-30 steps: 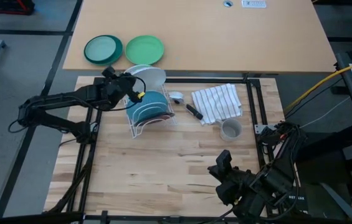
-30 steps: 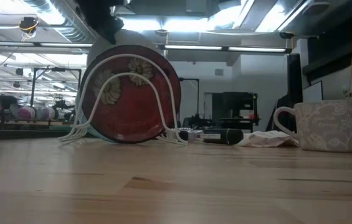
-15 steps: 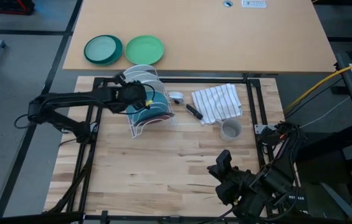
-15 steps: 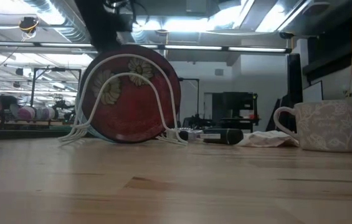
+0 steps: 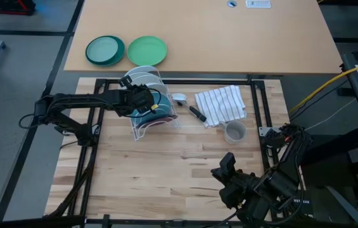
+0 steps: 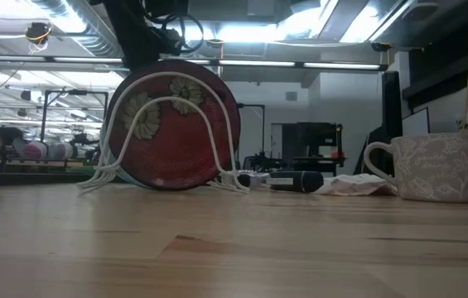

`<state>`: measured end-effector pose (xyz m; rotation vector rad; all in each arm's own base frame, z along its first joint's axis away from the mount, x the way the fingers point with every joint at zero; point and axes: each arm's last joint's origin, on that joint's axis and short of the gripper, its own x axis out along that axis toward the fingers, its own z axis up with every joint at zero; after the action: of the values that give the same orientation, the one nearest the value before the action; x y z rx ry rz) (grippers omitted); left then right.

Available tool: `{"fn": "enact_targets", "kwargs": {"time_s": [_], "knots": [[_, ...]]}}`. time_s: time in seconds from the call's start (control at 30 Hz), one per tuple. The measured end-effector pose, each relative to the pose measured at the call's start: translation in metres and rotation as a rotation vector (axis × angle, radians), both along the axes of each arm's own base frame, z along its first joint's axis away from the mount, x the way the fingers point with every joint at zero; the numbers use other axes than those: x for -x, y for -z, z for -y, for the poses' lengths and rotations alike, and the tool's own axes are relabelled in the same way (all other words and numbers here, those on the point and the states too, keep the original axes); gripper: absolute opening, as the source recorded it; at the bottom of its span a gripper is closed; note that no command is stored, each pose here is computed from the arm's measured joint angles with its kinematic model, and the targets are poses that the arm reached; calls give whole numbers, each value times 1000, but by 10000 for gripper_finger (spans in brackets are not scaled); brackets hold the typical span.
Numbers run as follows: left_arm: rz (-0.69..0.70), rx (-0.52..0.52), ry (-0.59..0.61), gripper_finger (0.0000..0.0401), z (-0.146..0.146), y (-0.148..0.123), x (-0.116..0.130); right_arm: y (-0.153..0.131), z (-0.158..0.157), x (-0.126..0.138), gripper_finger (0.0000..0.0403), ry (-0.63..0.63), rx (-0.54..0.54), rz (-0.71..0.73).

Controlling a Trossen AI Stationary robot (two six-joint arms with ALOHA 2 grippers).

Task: Sort dishes
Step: Put the white plate in the dish rack, then return to Home Position

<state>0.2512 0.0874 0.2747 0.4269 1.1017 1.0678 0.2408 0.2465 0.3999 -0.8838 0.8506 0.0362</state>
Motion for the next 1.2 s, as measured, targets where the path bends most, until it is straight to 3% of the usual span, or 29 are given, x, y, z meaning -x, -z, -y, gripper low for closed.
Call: {"fn": "enact_targets", "kwargs": {"time_s": [0.5,0.77,1.2], "knots": [[9,19,19,106,6,1,0,0,0,0,74,0,0,-1],[-29,33,47,108,14,-19,1,0,0,0,74,0,1,-1],[63,12,44,109,16,-54,-3,0,0,0,74,0,1,0]]}}
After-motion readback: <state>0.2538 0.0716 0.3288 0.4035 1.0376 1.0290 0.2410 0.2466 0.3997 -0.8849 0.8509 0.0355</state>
